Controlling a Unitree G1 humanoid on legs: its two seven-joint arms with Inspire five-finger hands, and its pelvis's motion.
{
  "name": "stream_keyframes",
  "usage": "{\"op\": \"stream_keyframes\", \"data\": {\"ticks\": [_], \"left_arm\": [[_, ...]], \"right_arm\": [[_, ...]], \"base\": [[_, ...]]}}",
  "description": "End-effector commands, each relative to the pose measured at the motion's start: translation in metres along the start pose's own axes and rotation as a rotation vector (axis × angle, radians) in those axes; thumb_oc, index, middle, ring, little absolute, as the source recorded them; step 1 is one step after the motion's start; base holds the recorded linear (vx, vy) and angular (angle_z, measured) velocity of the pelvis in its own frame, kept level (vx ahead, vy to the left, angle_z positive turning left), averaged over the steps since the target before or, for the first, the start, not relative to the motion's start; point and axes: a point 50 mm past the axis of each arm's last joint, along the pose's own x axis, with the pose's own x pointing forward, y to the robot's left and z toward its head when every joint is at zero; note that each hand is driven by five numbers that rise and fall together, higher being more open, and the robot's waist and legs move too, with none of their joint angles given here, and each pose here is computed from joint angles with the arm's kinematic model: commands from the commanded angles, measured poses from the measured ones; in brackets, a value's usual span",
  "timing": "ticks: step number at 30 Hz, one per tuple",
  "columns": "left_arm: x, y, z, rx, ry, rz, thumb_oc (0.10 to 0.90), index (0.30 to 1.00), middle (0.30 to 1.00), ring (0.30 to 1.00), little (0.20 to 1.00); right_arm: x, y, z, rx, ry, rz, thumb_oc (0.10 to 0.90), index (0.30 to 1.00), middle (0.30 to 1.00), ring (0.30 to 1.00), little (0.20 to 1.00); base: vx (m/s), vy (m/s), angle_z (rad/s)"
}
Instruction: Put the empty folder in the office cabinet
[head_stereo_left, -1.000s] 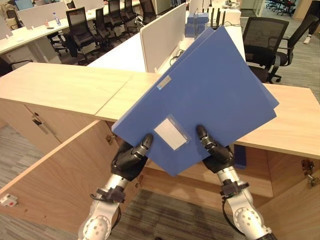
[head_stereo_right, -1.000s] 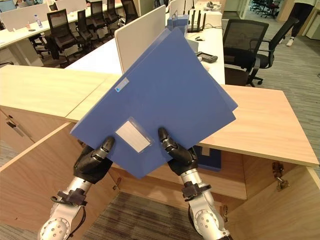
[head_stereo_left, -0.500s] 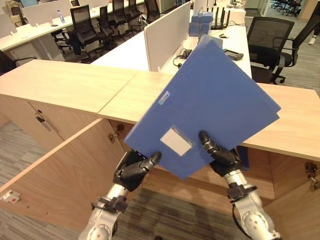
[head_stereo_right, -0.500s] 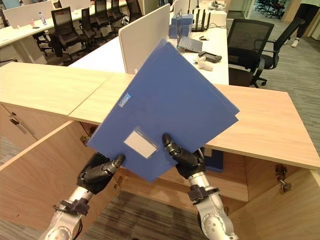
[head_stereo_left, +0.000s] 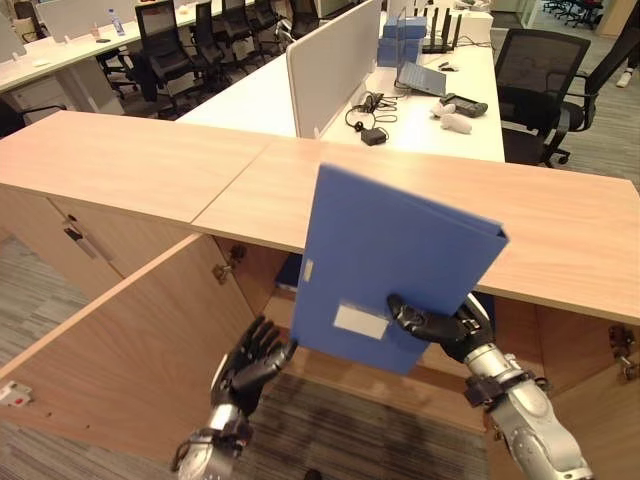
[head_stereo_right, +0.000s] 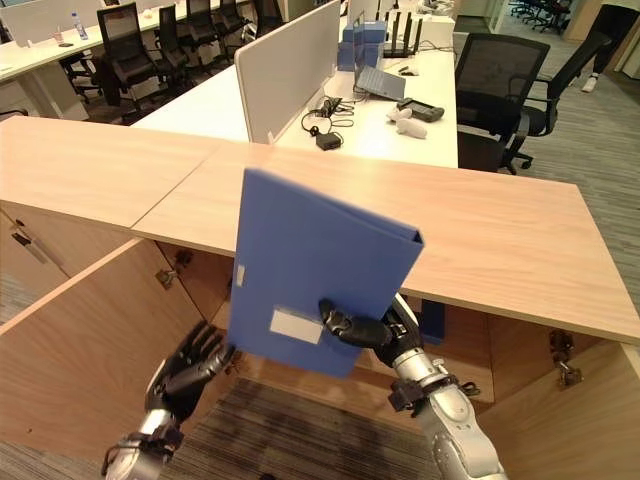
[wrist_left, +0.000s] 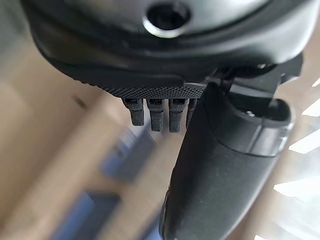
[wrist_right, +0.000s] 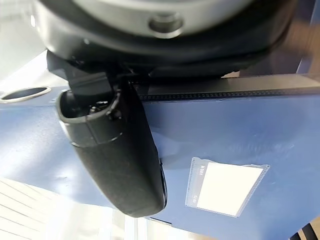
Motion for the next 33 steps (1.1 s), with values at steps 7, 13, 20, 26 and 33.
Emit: {"op": "stream_keyframes", "data": {"ticks": [7, 13, 20, 26, 33], "left_arm": [[0.006, 0.043, -0.015, 0.685, 0.211, 0.167, 0.800, 0.900, 0.900, 0.900, 0.900], [0.000, 0.039, -0.042, 1.015, 0.363, -0.013, 0.800, 0.900, 0.900, 0.900, 0.900], [-0.011, 0.046, -0.061, 1.108, 0.488, -0.048, 0.800, 0.900, 0.900, 0.900, 0.900], [-0.006, 0.044, -0.060, 1.190, 0.515, -0.106, 0.800, 0.900, 0.900, 0.900, 0.900], [-0.006, 0.048, -0.054, 1.150, 0.514, -0.084, 0.800, 0.900, 0.900, 0.900, 0.900]], "right_arm": [[0.009, 0.012, 0.005, -0.374, -0.031, 0.110, 0.400, 0.300, 0.300, 0.300, 0.300], [0.008, 0.012, -0.020, -0.614, 0.085, 0.140, 0.400, 0.300, 0.300, 0.300, 0.300], [0.001, 0.002, -0.054, -0.859, 0.230, 0.115, 0.400, 0.300, 0.300, 0.300, 0.300], [-0.016, -0.003, -0.117, -0.322, 0.479, -0.138, 0.400, 0.300, 0.300, 0.300, 0.300], [-0.004, -0.048, -0.106, 0.368, 0.206, -0.664, 0.400, 0.300, 0.300, 0.300, 0.300]], "base": [[0.00, 0.000, 0.00], [-0.01, -0.008, 0.04], [0.00, -0.003, 0.04], [0.01, 0.003, 0.14], [0.00, -0.005, 0.02]]}}
